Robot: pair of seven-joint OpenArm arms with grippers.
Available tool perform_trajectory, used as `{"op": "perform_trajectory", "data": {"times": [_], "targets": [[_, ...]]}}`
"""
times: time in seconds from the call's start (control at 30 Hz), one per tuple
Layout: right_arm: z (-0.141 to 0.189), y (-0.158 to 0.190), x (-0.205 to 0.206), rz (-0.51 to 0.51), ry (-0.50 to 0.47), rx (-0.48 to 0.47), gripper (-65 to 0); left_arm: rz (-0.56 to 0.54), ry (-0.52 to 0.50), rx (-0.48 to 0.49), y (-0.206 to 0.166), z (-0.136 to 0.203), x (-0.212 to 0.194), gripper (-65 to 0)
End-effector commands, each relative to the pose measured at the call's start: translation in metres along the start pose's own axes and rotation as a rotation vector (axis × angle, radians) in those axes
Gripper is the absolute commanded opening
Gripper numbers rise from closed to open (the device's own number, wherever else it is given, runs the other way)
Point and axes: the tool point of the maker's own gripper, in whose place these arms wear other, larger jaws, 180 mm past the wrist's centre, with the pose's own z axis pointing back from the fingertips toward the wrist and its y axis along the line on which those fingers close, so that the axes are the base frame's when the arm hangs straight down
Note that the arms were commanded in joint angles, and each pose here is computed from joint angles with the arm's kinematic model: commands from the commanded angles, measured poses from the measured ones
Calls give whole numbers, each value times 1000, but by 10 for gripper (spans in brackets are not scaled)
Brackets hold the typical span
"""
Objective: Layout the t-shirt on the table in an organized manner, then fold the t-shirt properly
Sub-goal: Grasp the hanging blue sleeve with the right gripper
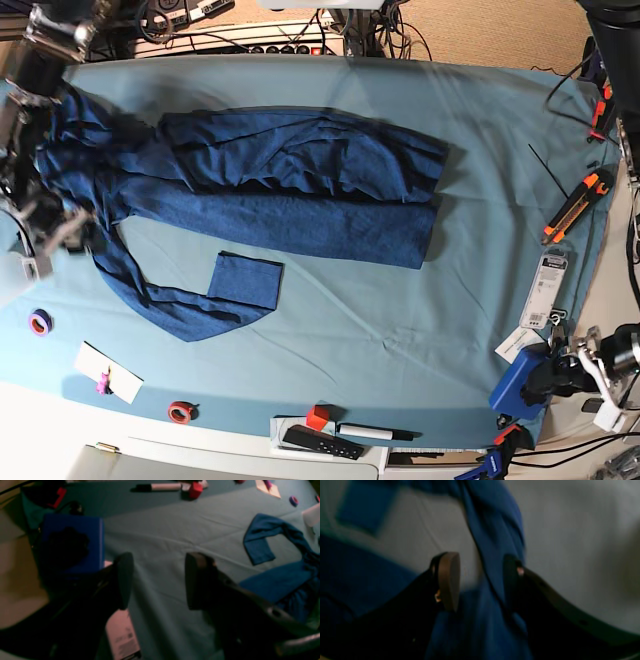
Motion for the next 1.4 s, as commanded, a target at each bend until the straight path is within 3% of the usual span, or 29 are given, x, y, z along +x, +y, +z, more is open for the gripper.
{"op": "perform_trajectory", "data": {"times": [0.0,0.27,0.4,0.47,0.73,1.03,1.27,1.37], "targets": [[4,-4,33,29,-88,-17,-374,-31,-61,12,3,12,25,-315],[-36,10,59,194,-78,-144,-374,-36,-35,27,6,10,16,-315],[-49,-2,62,326,-44,-311,-374,-36,-35,27,6,10,16,-315],[-61,-4,53,358,8,-342,-374,-36,-36,27,6,10,16,-315],[-107,-7,28,360,130,-320,-374,-35,-36,26,5,10,16,-315],[-102,-18,72,365,62,-387,-374,-17,-8,24,6,8,-1,-315],[-102,-17,74,366,54,-386,-376,-5,8,23,7,6,-11,-315],[-102,-18,74,362,53,-393,-451,-5,7,22,7,6,-11,-315]]}}
